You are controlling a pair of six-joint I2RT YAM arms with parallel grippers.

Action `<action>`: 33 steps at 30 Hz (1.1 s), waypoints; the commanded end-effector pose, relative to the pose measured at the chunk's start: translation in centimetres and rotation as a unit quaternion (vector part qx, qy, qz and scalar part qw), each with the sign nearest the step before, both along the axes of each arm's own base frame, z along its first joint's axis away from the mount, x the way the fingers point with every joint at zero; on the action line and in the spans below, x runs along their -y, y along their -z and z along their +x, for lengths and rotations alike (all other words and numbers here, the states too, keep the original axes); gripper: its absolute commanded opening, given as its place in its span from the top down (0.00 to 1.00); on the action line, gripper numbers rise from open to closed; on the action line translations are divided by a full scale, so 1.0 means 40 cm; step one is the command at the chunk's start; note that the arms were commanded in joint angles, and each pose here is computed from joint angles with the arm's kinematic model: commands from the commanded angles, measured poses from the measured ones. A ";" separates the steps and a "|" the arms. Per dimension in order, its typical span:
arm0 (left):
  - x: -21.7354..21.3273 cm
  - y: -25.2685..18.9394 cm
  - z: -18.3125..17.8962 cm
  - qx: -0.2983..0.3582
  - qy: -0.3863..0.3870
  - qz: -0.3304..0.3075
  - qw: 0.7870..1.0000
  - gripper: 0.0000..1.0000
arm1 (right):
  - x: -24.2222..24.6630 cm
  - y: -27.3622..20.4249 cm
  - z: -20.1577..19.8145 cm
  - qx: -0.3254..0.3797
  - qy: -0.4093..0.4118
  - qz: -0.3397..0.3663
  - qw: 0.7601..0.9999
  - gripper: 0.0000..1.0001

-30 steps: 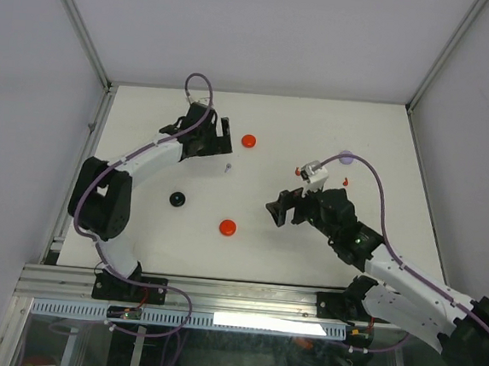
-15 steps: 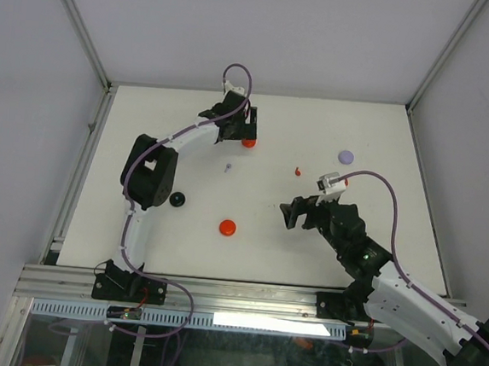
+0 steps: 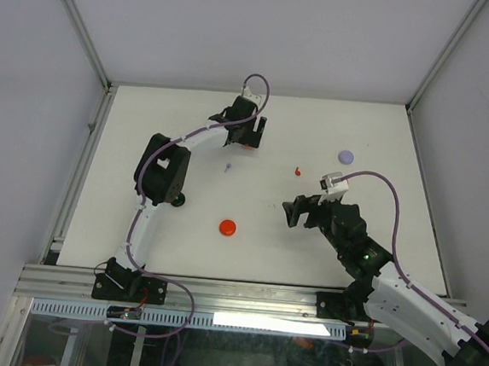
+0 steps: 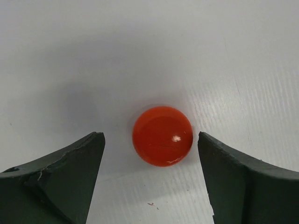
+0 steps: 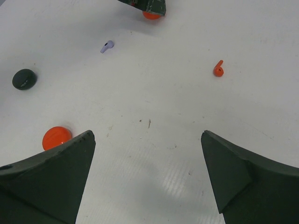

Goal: Insert the wireless bluetooth earbuds into the charging case
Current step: Pick up the charging case at the center of the board.

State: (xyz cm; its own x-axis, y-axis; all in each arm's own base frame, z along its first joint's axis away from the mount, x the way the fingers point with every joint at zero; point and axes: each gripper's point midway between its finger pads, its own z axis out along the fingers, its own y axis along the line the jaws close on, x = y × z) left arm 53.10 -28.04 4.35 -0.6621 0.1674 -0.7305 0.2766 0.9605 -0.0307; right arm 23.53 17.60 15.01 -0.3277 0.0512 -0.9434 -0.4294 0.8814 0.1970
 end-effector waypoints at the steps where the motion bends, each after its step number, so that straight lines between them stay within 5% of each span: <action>1: 0.055 -0.039 0.019 0.030 0.054 -0.014 0.998 0.19 | -0.002 -0.044 0.016 0.025 0.009 0.020 0.999 0.01; 14: 0.073 -0.028 -0.039 0.016 0.094 -0.023 0.995 0.48 | -0.021 -0.035 0.010 0.011 -0.012 0.015 1.000 0.05; 25: 0.057 -0.157 -0.180 0.040 0.102 -0.059 0.992 0.53 | -0.035 -0.046 0.007 -0.028 -0.012 0.020 0.999 0.06; 33: 0.077 -0.266 -0.319 0.014 0.031 -0.165 0.986 0.53 | -0.043 -0.074 0.011 -0.012 -0.012 0.045 0.999 0.04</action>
